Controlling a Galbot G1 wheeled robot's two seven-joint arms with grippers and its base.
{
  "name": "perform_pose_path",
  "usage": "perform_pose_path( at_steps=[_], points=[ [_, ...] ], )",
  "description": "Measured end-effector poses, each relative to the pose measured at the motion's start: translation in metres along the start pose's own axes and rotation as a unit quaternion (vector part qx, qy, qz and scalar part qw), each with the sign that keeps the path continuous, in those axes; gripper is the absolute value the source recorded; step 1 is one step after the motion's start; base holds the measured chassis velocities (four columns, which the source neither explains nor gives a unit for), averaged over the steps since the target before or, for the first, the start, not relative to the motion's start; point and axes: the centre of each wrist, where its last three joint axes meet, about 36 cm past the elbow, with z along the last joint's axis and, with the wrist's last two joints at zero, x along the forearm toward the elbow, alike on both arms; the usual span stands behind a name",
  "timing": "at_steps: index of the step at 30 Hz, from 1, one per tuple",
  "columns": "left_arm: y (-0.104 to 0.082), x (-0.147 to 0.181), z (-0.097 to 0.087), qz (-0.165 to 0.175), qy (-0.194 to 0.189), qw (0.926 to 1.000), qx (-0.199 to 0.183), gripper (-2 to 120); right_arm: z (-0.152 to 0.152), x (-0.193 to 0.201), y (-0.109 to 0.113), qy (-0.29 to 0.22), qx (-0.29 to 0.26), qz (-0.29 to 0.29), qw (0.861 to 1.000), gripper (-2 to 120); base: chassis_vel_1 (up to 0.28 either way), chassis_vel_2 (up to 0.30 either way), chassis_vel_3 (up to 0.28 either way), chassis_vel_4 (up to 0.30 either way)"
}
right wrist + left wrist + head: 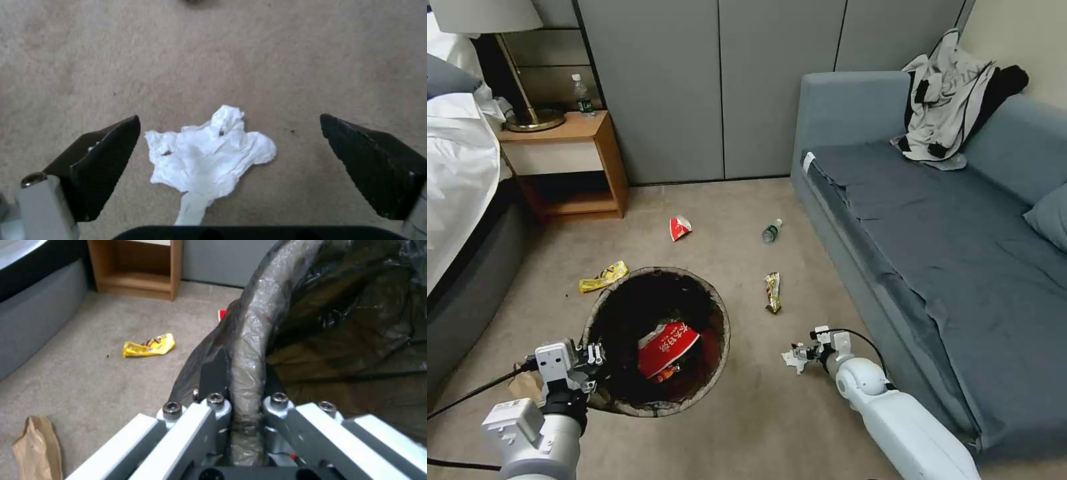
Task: Pick up the trash bin, then pick up the garbage from the floor and place it into the trash bin.
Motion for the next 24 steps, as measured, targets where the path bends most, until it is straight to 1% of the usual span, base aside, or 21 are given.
perform_pose_path(
  at_steps=[5,13,24],
  points=[
    [0.000,0.000,0.000,-0.001,0.000,1.0000,0.000,3,0.005,-0.008,0.005,0.006,-0.003,0.003,1.000,100,0.000,0.000,0.000,0.000],
    [0.001,0.000,0.000,-0.003,0.000,1.0000,0.001,3,0.012,-0.018,0.004,0.013,-0.007,0.012,1.000,100,0.000,0.000,0.000,0.000],
    [0.000,0.001,0.001,-0.004,0.001,1.0000,0.002,3,0.025,-0.030,0.010,0.019,-0.013,0.019,1.000,100,0.000,0.000,0.000,0.000]
  ],
)
